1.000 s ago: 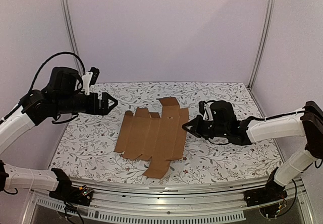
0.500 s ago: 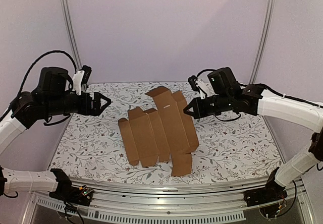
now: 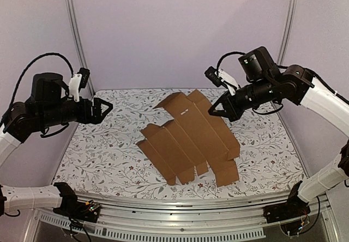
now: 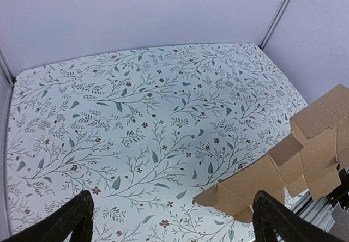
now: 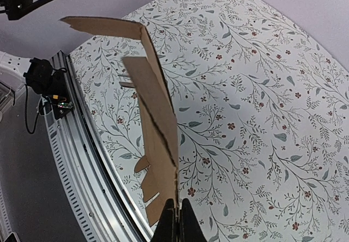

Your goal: Fold the paper box

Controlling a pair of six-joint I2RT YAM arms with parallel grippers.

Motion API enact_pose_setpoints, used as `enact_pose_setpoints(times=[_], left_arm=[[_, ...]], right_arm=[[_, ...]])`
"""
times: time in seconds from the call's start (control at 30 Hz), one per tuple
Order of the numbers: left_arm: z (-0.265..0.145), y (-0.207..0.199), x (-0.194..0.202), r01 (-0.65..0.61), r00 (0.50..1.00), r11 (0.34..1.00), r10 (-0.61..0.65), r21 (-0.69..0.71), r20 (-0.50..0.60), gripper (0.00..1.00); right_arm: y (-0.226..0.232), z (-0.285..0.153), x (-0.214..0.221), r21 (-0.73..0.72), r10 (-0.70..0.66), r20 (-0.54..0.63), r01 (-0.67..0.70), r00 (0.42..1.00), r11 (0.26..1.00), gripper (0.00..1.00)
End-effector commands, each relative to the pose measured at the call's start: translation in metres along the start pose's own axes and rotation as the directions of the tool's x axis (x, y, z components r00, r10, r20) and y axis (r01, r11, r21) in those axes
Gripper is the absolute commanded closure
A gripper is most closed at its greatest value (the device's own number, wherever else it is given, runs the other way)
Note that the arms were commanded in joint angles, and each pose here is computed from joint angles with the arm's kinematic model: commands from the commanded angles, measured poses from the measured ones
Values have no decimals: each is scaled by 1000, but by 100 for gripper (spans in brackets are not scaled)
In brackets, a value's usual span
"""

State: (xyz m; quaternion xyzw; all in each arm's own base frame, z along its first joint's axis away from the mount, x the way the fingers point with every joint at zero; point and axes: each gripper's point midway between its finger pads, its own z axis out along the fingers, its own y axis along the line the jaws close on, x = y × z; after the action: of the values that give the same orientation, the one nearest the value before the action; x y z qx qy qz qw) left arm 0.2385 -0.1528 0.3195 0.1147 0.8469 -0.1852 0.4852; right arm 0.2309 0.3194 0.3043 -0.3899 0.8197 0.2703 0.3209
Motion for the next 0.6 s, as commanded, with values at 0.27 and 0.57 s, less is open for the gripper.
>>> enact_pose_setpoints(times=[0.27,0.57], left_arm=[[-7,-5,-5,-16,1000,1000,16,19,25,0],[6,-13,-2,-8,1000,998,8,57,1,0]], right_arm=[[66,-81,24,-219,-186,-49,171,981,961,100],[66,-47,76,-203,-250,-317,192,915,960,100]])
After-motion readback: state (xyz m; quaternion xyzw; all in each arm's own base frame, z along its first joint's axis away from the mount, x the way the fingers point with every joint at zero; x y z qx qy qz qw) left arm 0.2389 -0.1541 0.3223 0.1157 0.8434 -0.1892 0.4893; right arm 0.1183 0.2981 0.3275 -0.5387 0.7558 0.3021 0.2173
